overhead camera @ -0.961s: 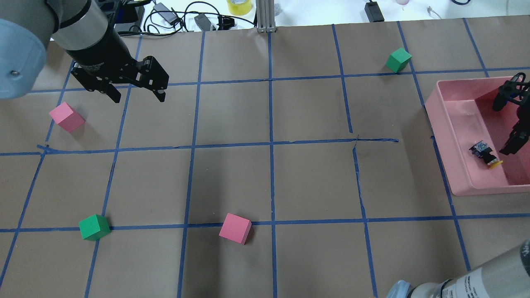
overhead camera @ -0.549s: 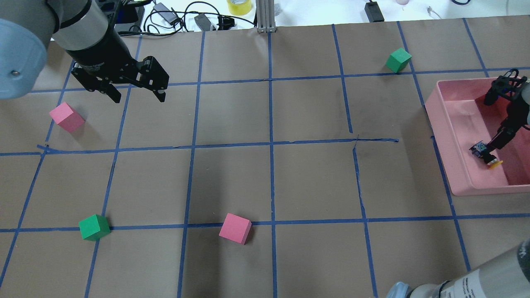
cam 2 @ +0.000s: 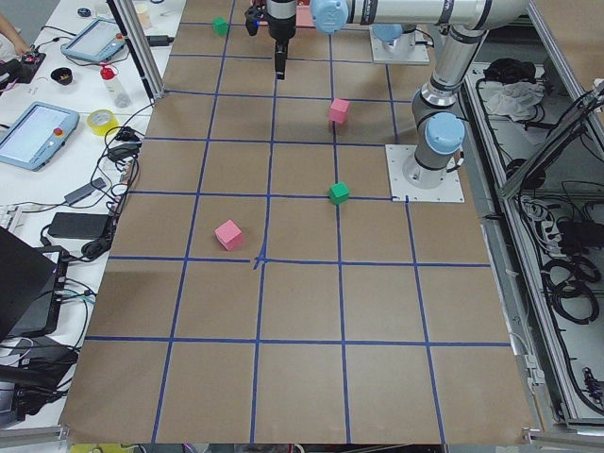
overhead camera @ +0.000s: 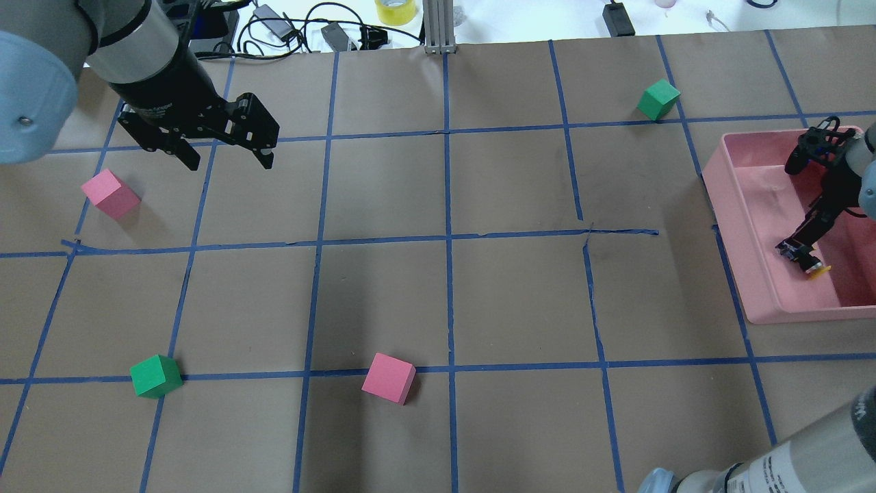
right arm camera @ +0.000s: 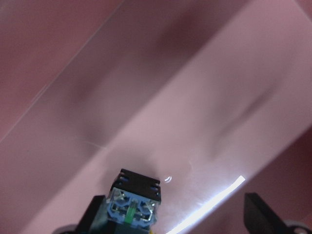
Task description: Align button upright
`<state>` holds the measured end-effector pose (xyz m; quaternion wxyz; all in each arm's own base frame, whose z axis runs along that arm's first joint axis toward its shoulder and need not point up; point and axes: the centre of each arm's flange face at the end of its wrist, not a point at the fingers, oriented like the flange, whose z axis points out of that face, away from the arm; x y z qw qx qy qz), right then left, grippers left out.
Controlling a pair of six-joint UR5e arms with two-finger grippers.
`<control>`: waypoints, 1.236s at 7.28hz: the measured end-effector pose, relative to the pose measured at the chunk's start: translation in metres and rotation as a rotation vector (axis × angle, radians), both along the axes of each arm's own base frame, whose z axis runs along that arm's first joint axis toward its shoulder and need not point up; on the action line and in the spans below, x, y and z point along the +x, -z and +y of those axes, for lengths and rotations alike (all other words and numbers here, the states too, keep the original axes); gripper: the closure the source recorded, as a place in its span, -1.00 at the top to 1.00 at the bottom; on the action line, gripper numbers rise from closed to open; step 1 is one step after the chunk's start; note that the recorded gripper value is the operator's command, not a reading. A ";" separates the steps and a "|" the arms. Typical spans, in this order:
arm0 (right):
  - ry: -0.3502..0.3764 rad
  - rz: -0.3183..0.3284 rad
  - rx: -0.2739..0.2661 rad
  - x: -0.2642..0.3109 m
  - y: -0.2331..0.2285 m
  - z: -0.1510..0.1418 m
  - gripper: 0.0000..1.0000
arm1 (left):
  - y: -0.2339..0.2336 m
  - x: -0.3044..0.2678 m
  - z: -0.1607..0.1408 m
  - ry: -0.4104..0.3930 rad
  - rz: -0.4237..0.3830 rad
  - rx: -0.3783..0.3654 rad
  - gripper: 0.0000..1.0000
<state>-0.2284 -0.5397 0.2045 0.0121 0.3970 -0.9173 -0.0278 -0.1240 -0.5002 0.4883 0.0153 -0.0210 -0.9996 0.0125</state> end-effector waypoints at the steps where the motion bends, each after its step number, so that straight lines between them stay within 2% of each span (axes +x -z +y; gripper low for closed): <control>1: -0.001 -0.010 -0.007 0.002 0.003 -0.003 1.00 | 0.000 0.000 0.000 0.000 0.000 -0.001 1.00; 2: -0.002 -0.017 -0.014 0.003 0.004 -0.005 1.00 | -0.002 0.000 0.000 -0.002 0.000 -0.004 1.00; 3: 0.001 -0.022 -0.016 0.004 0.005 -0.006 0.80 | -0.004 0.000 -0.001 -0.005 0.000 -0.007 1.00; 4: 0.004 -0.025 -0.013 0.005 0.007 -0.006 -0.15 | -0.004 0.001 -0.001 -0.008 0.000 -0.008 1.00; 5: 0.003 -0.025 -0.010 0.005 0.008 -0.005 -0.87 | -0.003 0.001 -0.001 -0.011 -0.001 -0.007 1.00; 6: 0.002 -0.021 -0.005 0.005 0.009 -0.005 -1.00 | -0.003 0.001 0.000 -0.013 0.000 -0.005 1.00; 9: 0.007 -0.003 0.014 0.003 0.008 -0.004 -1.00 | -0.002 0.001 0.001 -0.013 0.000 -0.005 1.00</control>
